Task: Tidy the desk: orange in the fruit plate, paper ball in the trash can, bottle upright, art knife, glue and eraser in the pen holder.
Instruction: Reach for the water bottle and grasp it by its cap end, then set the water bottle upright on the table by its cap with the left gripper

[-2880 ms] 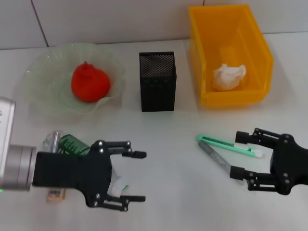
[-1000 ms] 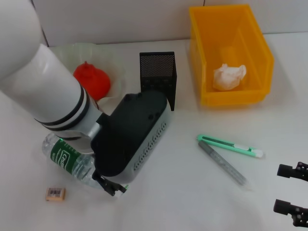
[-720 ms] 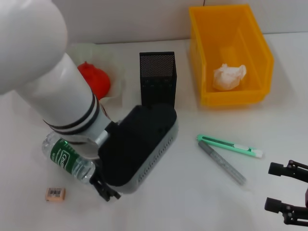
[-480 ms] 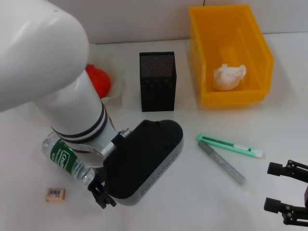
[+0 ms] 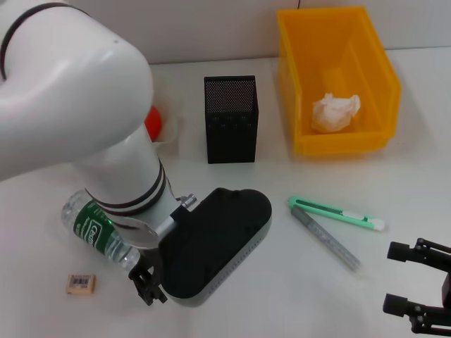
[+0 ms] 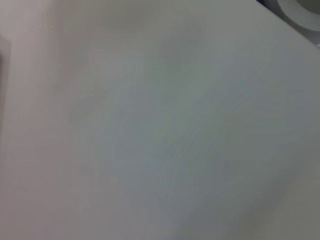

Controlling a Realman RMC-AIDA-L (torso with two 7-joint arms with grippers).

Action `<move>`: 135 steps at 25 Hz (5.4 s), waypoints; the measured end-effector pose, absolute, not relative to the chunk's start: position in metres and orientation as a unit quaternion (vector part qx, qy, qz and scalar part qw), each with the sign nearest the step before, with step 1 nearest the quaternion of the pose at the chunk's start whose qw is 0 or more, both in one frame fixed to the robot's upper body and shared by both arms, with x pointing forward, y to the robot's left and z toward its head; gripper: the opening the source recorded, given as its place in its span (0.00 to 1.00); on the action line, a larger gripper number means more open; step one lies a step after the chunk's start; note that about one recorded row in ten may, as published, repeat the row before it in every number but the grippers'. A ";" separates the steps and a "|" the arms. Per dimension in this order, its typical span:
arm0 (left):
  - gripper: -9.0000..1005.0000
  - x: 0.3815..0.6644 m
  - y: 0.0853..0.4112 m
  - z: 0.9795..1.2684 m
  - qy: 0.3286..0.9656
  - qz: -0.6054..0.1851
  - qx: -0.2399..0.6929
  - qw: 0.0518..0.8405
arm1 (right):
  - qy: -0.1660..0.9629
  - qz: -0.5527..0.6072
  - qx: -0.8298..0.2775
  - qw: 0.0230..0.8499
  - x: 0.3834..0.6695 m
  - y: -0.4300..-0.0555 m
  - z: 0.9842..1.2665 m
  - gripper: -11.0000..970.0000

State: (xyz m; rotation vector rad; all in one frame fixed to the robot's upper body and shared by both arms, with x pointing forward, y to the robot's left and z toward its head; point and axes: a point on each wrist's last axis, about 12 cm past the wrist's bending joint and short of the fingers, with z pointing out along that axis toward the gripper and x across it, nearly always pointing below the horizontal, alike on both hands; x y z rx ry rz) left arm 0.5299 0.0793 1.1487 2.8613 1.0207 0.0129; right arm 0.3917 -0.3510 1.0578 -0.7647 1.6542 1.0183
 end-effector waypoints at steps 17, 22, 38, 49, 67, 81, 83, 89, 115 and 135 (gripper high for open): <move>0.69 0.530 0.075 1.141 0.317 0.016 0.947 0.040 | 0.688 0.421 -0.314 0.501 0.392 -0.350 1.056 0.86; 0.59 0.532 0.076 1.138 0.317 0.025 0.947 0.037 | 0.689 0.424 -0.309 0.499 0.391 -0.349 1.054 0.86; 0.45 0.527 0.074 1.142 0.300 0.032 0.953 0.028 | 0.693 0.422 -0.306 0.498 0.390 -0.348 1.051 0.86; 0.45 0.519 0.075 1.156 0.311 0.017 0.950 0.025 | 0.691 0.422 -0.307 0.500 0.392 -0.348 1.052 0.86; 0.45 0.547 0.105 1.204 0.410 -0.081 0.899 0.132 | 0.683 0.411 -0.315 0.515 0.399 -0.352 1.058 0.86; 0.44 0.568 0.147 1.221 0.495 -0.129 0.829 0.226 | 0.684 0.395 -0.324 0.521 0.409 -0.360 1.064 0.86; 0.44 0.570 0.159 1.222 0.515 -0.142 0.808 0.248 | 0.684 0.390 -0.322 0.525 0.411 -0.363 1.066 0.86; 0.44 0.571 0.174 1.223 0.540 -0.151 0.782 0.272 | 0.683 0.387 -0.326 0.526 0.414 -0.364 1.068 0.86; 0.44 0.576 0.217 1.228 0.636 -0.178 0.680 0.319 | 0.677 0.385 -0.336 0.529 0.425 -0.363 1.072 0.86; 0.44 0.578 0.222 1.232 0.657 -0.174 0.664 0.313 | 0.677 0.382 -0.338 0.531 0.424 -0.362 1.071 0.86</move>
